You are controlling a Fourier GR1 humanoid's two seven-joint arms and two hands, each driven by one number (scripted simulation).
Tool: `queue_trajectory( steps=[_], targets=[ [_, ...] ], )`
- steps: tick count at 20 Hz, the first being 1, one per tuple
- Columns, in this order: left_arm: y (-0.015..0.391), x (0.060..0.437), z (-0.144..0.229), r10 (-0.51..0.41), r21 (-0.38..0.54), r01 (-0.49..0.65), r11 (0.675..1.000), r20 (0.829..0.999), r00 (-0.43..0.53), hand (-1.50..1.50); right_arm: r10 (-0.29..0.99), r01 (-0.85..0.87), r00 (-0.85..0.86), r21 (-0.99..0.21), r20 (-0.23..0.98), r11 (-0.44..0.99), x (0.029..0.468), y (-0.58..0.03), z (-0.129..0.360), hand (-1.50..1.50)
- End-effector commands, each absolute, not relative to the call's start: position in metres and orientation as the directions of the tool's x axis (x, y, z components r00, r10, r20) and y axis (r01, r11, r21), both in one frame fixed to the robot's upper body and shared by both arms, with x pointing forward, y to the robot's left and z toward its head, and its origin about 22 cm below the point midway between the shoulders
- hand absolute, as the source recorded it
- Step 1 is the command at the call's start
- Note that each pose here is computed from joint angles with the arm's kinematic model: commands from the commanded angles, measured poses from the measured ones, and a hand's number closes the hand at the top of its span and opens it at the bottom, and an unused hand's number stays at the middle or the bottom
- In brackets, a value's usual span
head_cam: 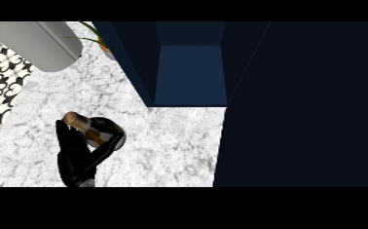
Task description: Pick up the wine, place it into the cabinet and close the cabinet
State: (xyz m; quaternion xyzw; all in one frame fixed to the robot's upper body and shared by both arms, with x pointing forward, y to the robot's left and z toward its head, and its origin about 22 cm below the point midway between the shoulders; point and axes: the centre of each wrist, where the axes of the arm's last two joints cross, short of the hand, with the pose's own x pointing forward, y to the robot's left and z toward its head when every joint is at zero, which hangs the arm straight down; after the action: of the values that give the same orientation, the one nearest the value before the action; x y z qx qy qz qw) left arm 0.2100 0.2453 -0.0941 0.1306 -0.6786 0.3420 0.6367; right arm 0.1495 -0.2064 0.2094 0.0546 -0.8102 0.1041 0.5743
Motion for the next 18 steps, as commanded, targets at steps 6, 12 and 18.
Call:
queue_trajectory(
  steps=[6, 12, 18],
  targets=[
    [0.246, 0.219, -0.109, 0.348, -0.404, -0.516, 0.755, 0.914, -0.207, 1.5, -0.003, -0.236, -0.364, -0.089, 0.931, 0.968, 0.113, -0.216, 0.224, -1.5],
    [0.263, 0.24, -0.101, 0.256, -0.298, -0.47, 0.831, 0.954, -0.153, 1.5, -0.005, -0.243, -0.379, -0.094, 0.925, 0.966, 0.117, -0.216, 0.225, -1.5],
    [0.286, 0.233, -0.097, 0.092, -0.11, -0.148, 0.983, 0.988, -0.121, 1.5, -0.024, -0.248, -0.37, -0.074, 0.929, 0.966, 0.126, -0.21, 0.219, -1.5]
  ],
)
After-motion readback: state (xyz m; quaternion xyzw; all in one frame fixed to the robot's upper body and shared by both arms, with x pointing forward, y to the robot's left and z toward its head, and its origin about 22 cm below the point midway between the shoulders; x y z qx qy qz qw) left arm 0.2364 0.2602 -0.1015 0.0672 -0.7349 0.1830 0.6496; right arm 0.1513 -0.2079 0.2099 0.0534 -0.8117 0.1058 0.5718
